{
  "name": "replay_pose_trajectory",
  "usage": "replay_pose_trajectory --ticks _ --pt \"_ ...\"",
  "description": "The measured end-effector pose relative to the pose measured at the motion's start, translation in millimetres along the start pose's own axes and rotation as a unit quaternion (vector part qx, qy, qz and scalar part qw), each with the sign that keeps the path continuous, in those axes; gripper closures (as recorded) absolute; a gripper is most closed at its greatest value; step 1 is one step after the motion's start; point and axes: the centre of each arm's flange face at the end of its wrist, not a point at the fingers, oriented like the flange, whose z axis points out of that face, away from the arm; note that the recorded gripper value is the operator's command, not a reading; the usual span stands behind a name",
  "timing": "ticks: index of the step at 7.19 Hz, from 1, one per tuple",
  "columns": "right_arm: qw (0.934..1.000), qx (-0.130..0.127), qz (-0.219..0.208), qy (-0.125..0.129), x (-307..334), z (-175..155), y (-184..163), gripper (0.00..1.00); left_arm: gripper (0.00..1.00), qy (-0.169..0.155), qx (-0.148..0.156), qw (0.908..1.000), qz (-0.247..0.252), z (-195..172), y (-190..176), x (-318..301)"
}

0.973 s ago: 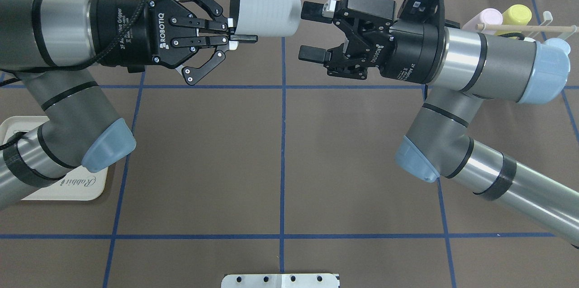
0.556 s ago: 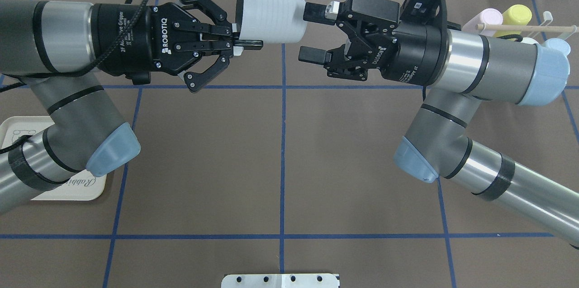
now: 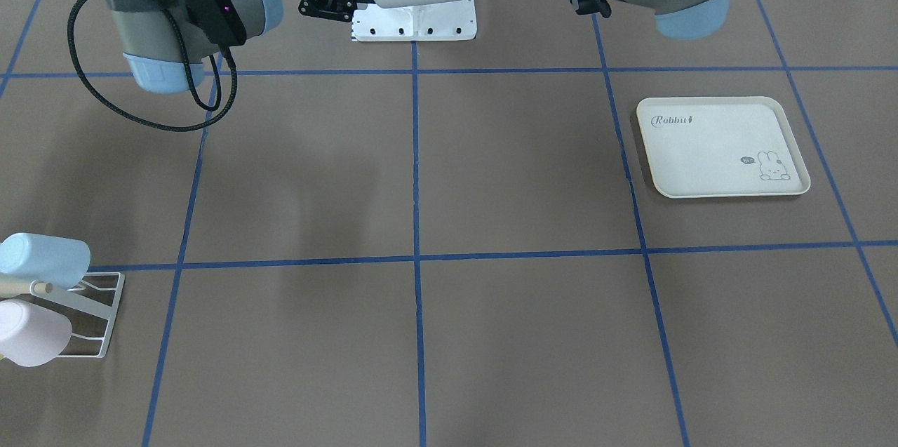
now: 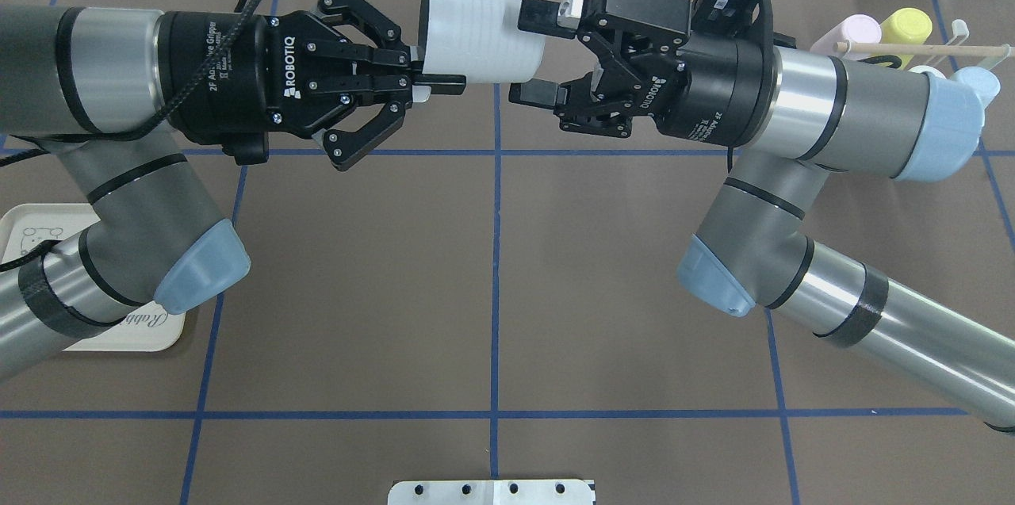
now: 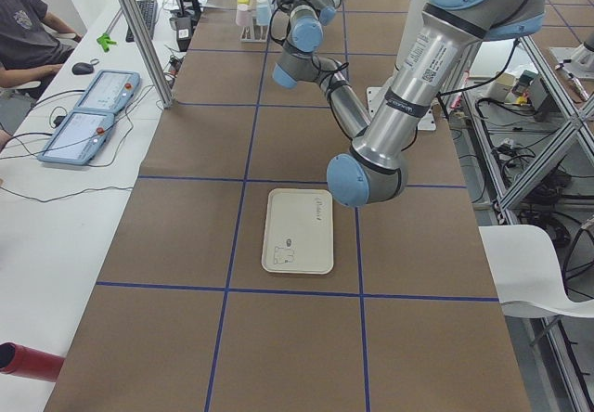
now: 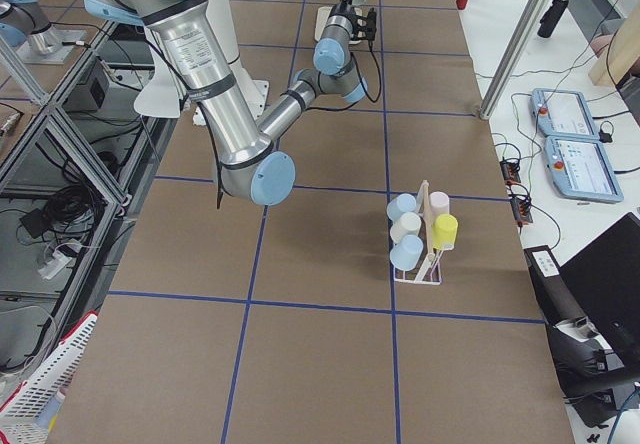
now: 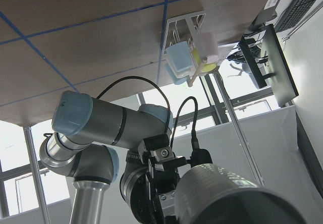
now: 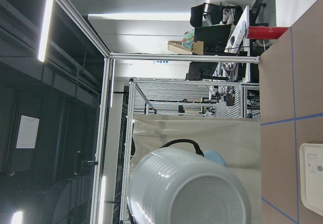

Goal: Transfer IKEA cup to right arm and place on rack

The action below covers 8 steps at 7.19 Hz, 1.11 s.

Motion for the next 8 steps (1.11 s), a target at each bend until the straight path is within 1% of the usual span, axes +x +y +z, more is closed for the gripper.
replay_pose_trajectory --ticks 2,5,8 --pt "1.0 0.0 -0.001 -0.003 -1.0 2.0 -0.1 0.03 1.0 -0.002 -0.004 0.9999 -0.009 -0.1 3.5 -1.8" --pt "1.0 0.001 -0.002 -0.006 -2.2 2.4 -0.7 0.1 1.0 -0.01 -0.01 0.9998 -0.014 3.5 5.8 -9.9" --pt "0.9999 -0.003 -0.004 -0.015 -1.3 -0.4 -0.6 0.28 1.0 -0.012 -0.01 0.9998 -0.015 4.3 5.7 -11.7"
